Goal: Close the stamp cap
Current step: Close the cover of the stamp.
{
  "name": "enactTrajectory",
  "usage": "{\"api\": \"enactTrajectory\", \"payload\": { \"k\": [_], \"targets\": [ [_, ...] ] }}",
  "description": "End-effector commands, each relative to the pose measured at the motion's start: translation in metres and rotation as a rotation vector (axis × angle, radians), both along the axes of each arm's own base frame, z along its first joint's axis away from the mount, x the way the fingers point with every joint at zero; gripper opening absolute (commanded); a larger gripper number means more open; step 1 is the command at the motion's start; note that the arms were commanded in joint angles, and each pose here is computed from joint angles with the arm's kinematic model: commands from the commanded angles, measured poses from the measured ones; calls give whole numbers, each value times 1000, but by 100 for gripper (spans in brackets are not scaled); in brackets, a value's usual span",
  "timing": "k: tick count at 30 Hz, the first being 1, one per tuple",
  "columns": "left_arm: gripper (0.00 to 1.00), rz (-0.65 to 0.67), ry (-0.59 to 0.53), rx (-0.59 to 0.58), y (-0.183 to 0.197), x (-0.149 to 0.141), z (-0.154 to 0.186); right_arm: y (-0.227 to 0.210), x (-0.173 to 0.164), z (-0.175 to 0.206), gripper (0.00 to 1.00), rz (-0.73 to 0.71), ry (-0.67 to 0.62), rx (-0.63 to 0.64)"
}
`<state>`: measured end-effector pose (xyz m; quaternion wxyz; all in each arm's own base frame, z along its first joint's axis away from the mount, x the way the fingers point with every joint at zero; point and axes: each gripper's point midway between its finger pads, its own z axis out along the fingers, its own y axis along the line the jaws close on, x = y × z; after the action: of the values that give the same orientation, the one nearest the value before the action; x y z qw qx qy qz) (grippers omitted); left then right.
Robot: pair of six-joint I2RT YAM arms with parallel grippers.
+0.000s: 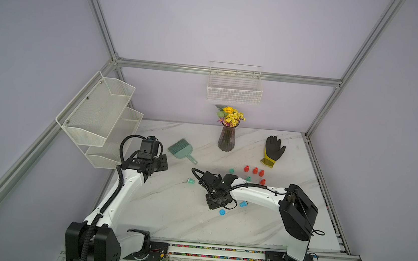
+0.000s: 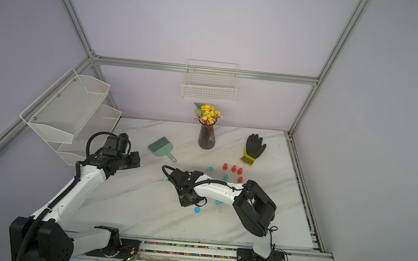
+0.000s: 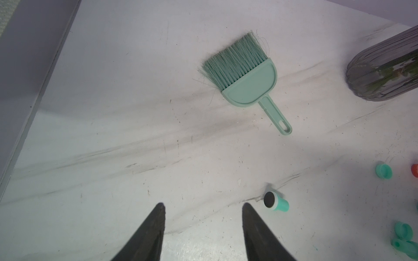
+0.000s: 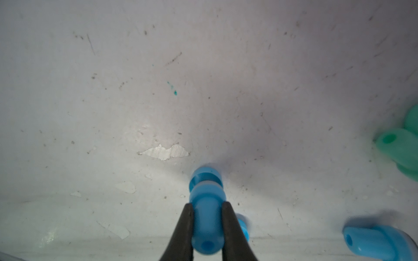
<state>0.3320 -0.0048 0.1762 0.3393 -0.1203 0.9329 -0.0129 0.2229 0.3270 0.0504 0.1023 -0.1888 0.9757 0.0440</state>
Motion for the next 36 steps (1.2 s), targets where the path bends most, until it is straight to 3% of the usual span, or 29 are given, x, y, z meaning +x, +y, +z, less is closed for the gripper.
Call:
{"api": "enactTrajectory", "payload": {
  "k": [1, 31, 36],
  "targets": [
    [55, -7, -39, 8, 2, 7, 12, 8, 5, 7, 0, -4, -22, 17],
    [55, -8, -35, 7, 2, 6, 11, -5, -5, -20, 0, 2, 28, -49],
    [55, -6, -36, 8, 3, 6, 11, -12, -13, -39, 0, 7, 71, -83]
  ]
}}
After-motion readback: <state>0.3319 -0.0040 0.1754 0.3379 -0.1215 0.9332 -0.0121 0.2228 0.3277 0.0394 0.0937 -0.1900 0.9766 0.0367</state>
